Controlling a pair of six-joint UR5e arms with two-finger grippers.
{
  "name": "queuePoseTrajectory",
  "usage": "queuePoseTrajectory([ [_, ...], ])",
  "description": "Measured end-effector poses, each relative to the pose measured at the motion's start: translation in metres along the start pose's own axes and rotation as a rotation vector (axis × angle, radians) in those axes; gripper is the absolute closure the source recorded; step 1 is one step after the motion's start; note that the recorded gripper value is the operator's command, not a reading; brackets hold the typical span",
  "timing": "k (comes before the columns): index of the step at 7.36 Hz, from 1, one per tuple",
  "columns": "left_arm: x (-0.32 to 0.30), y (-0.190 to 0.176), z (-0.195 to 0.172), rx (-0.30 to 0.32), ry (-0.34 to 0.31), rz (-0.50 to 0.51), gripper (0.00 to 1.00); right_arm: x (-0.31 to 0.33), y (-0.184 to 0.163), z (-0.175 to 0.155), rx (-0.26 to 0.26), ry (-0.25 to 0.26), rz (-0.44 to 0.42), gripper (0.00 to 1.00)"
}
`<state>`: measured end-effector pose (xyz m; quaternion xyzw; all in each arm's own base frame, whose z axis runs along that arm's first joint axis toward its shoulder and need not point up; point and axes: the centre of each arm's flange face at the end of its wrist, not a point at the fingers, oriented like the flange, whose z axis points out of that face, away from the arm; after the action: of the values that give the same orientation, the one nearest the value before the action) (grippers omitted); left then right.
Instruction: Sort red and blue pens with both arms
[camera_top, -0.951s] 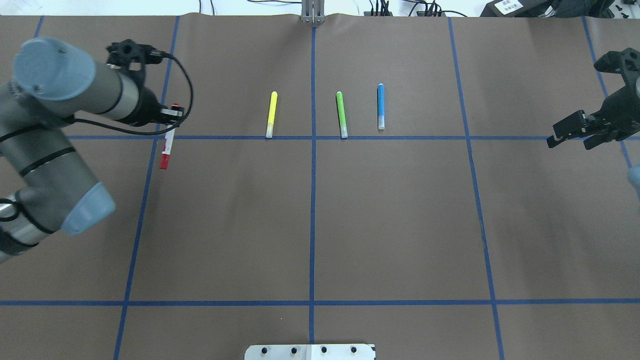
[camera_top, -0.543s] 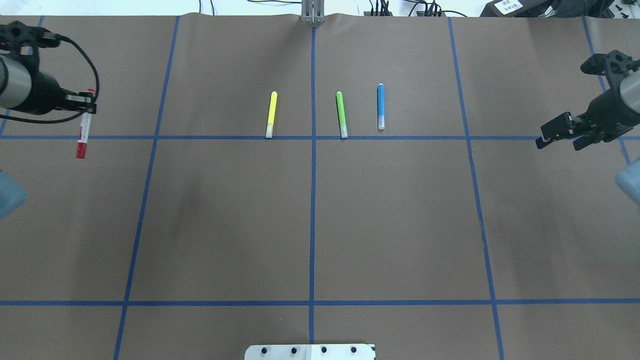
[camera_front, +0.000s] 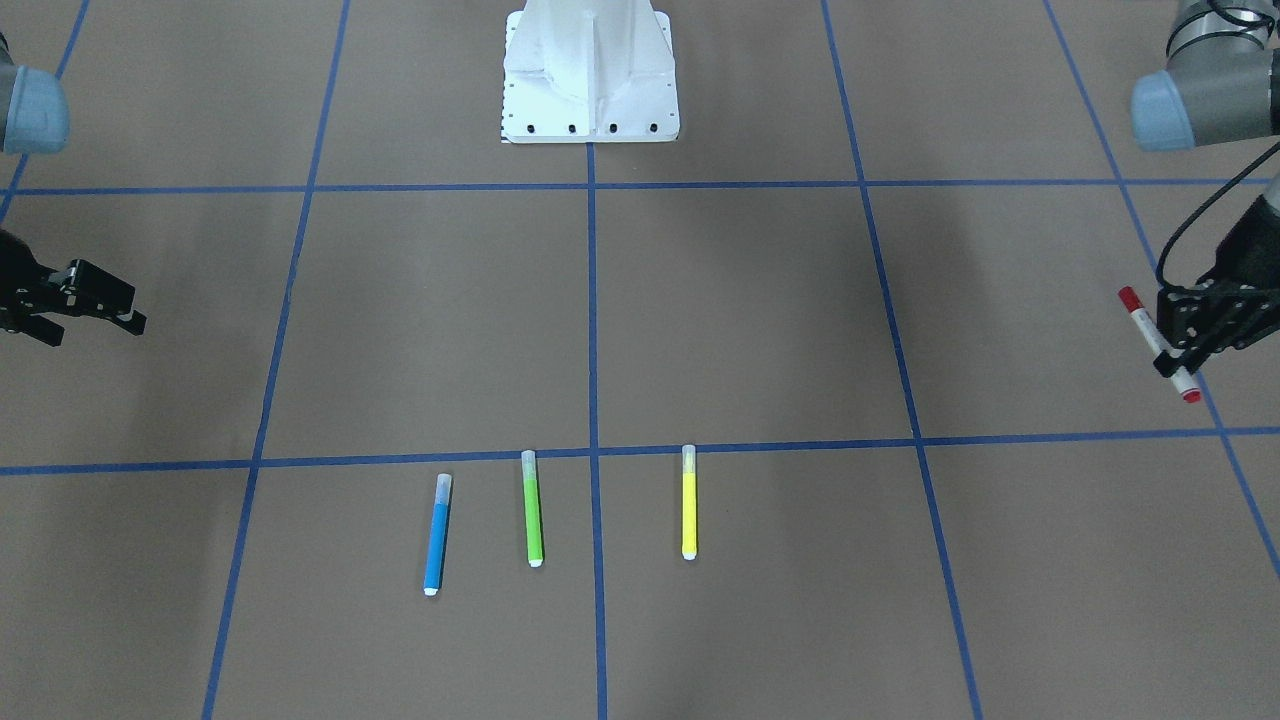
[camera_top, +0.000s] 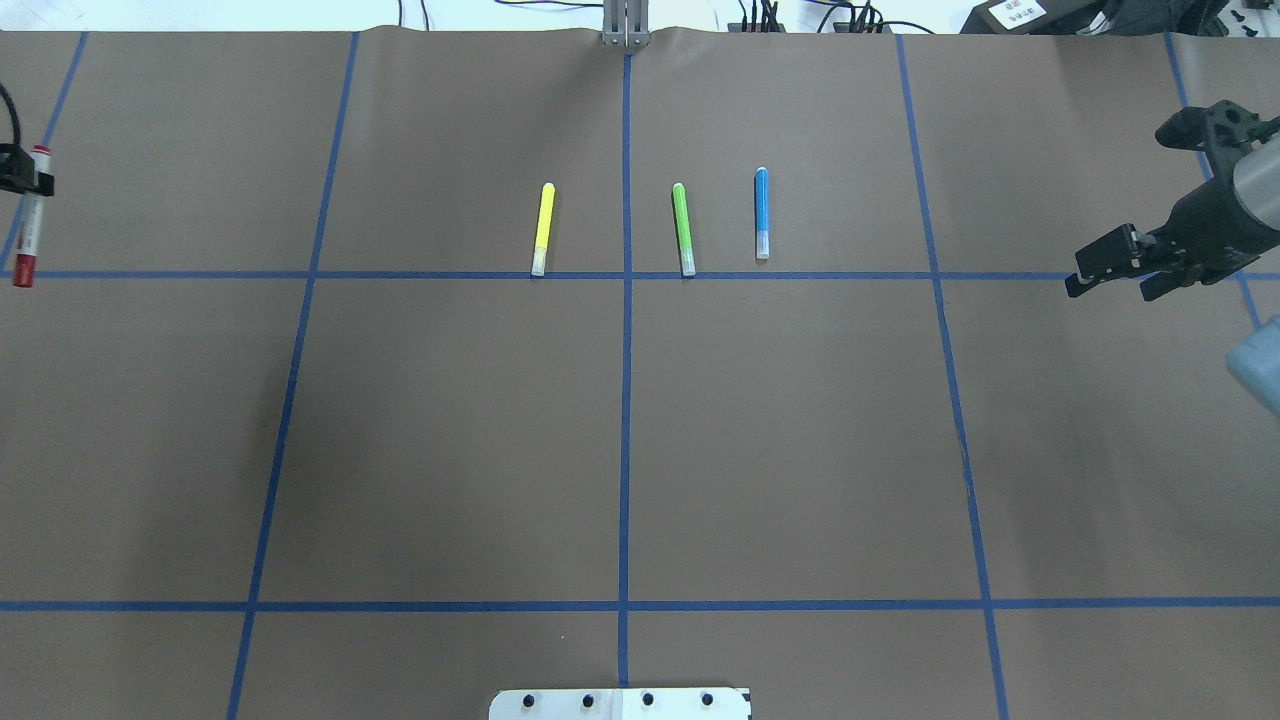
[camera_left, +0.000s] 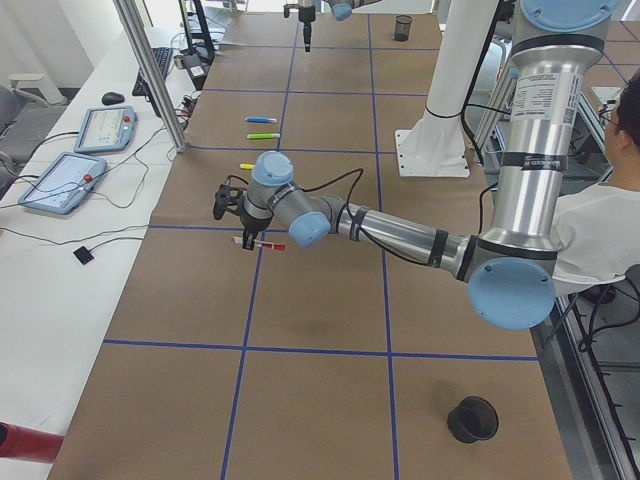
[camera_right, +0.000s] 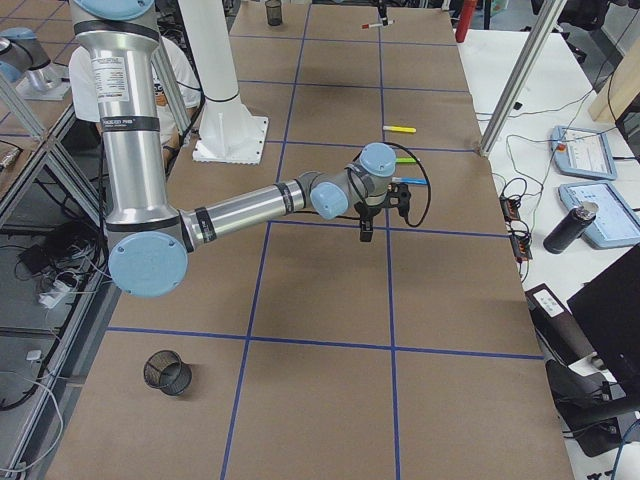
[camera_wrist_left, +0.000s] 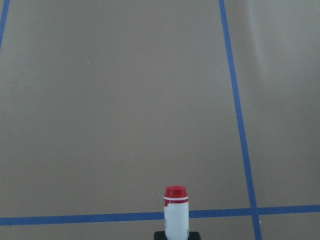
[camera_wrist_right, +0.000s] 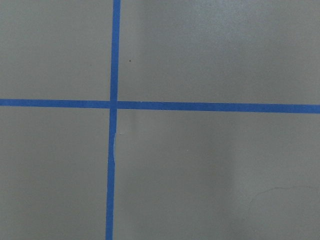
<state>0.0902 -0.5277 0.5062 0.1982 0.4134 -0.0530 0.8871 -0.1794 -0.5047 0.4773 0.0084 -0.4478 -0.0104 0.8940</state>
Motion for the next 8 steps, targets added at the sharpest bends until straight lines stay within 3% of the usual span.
queuePoseTrajectory([
  [4, -0.153, 0.116, -0.054, 0.169, -0.014, 0.056, 1.00, -0.003, 0.001, 0.005, 0.007, 0.016, -0.011, 0.00],
  [8, -0.260, 0.251, -0.119, 0.282, 0.077, -0.044, 1.00, -0.002, 0.001, 0.007, 0.006, 0.017, -0.012, 0.00],
])
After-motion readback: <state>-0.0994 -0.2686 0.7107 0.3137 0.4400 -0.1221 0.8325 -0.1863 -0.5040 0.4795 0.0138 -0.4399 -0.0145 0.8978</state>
